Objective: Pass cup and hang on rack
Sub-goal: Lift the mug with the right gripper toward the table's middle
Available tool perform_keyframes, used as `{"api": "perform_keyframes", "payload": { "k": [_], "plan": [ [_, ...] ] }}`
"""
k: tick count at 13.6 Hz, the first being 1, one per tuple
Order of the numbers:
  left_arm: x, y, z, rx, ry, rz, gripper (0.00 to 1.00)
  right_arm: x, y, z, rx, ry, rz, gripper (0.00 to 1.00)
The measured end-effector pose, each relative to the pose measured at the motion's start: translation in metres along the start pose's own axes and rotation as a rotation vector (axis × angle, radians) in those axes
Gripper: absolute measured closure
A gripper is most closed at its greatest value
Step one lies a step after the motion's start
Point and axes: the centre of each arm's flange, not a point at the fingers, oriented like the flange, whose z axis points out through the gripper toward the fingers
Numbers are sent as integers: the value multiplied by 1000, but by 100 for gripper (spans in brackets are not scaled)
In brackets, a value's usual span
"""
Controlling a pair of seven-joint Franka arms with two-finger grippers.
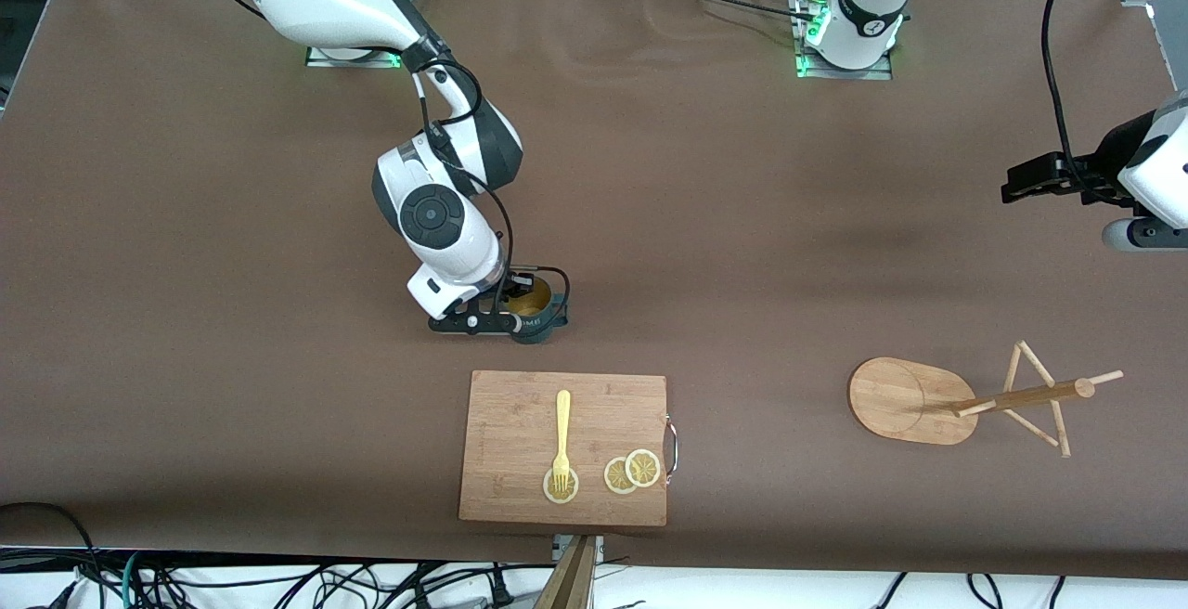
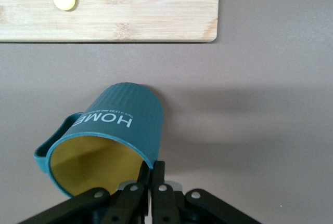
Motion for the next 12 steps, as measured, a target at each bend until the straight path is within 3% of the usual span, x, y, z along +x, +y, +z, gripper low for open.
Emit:
{"api": "perform_keyframes", "payload": {
  "k": [3,6,8,12],
  "plan": [
    [0,0,0,0,0,0,0,4,-9,-14,34,17,4,97],
    [0,0,0,0,0,0,0,-17,-61,-24,139,-22,18,97],
    [0,0,0,0,0,0,0,-47,-115,-23,183,-48,34,97],
    [0,1,2,0,-5,1,0,-128,-219,2,195,-90,52,97]
  ]
}}
